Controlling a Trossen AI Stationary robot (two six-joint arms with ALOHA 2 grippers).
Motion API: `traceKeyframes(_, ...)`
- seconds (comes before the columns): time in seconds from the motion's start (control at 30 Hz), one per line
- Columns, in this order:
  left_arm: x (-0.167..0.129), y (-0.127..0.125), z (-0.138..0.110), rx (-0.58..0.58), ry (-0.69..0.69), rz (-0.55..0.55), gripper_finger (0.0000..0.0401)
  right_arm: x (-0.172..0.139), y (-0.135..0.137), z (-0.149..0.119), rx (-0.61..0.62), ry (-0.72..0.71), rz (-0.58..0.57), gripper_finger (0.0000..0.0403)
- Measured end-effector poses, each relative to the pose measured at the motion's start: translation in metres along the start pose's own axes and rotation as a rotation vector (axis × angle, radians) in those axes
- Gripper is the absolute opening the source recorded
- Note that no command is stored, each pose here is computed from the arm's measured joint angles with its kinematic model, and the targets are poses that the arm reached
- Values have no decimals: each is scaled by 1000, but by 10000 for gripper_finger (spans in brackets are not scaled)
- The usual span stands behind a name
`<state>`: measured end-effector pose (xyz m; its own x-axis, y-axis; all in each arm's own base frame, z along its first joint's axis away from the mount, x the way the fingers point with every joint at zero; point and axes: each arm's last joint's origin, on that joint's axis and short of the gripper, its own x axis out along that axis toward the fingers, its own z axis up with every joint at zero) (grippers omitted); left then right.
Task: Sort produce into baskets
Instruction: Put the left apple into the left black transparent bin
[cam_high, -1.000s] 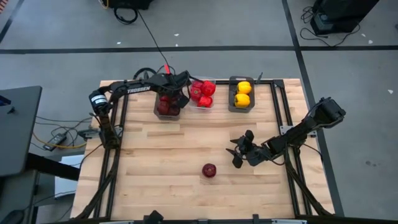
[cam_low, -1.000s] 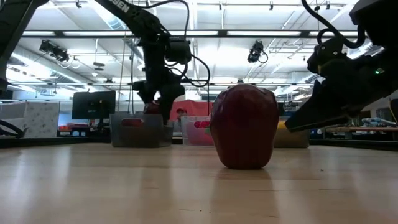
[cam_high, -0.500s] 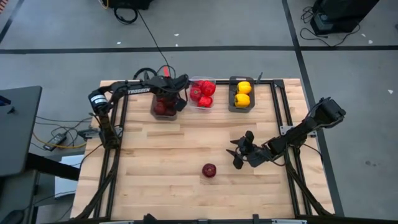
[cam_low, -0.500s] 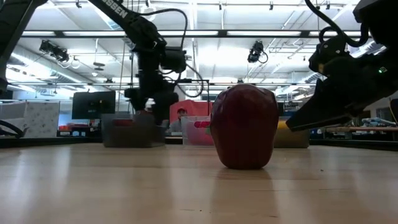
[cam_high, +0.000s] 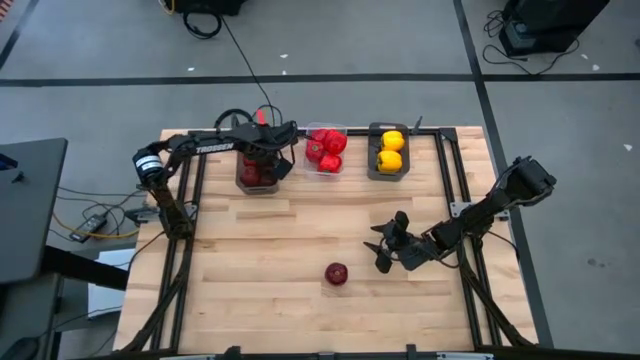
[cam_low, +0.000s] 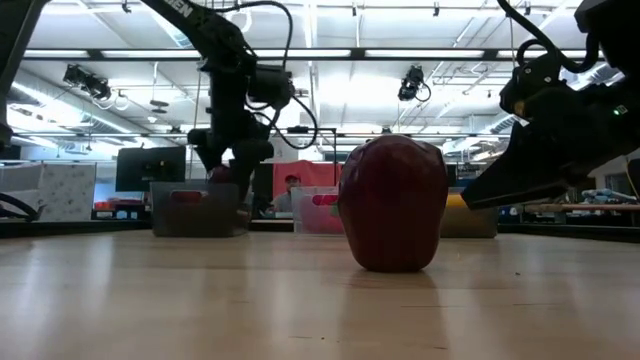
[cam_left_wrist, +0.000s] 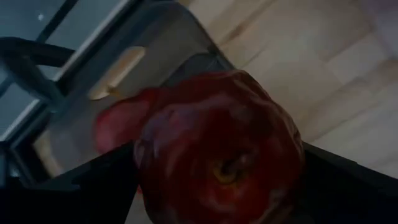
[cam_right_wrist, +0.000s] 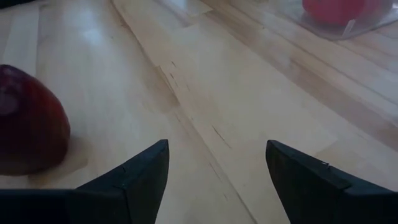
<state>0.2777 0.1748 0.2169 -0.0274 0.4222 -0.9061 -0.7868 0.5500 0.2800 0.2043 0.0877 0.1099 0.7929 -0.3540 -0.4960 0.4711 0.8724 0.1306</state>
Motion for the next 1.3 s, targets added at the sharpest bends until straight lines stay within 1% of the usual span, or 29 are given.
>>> traceKeyframes(0.17, -15, 4, -3, 23, -36, -3, 385, 0, 0, 0, 17, -8, -5, 286)
traceKeyframes(0.3, -23, 7, -6, 28, -37, -3, 385, 0, 0, 1, 21, -11, -3, 295)
traceKeyframes(0.47, -22, 8, -9, 37, -10, 7, 385, 0, 0, 1, 23, -12, -2, 303)
traceKeyframes(0.67, -18, 7, -8, 57, -34, 6, 385, 0, 0, 1, 24, -12, -1, 307)
traceKeyframes(0.87, -19, 5, -9, 101, -34, 6, 385, 0, 0, 1, 23, -12, -1, 307)
traceKeyframes(0.97, -19, 4, -10, 138, -20, -22, 385, 0, 0, 1, 23, -12, -1, 307)
traceKeyframes(1.13, -19, 4, -10, 125, -20, -30, 391, 0, 1, 1, 23, -11, 0, 307)
traceKeyframes(1.2, -19, 5, -10, 126, -21, -15, 397, 0, 1, 1, 23, -11, 1, 307)
traceKeyframes(1.3, -19, 7, -9, 134, -37, 38, 399, 0, 1, 1, 23, -10, 1, 307)
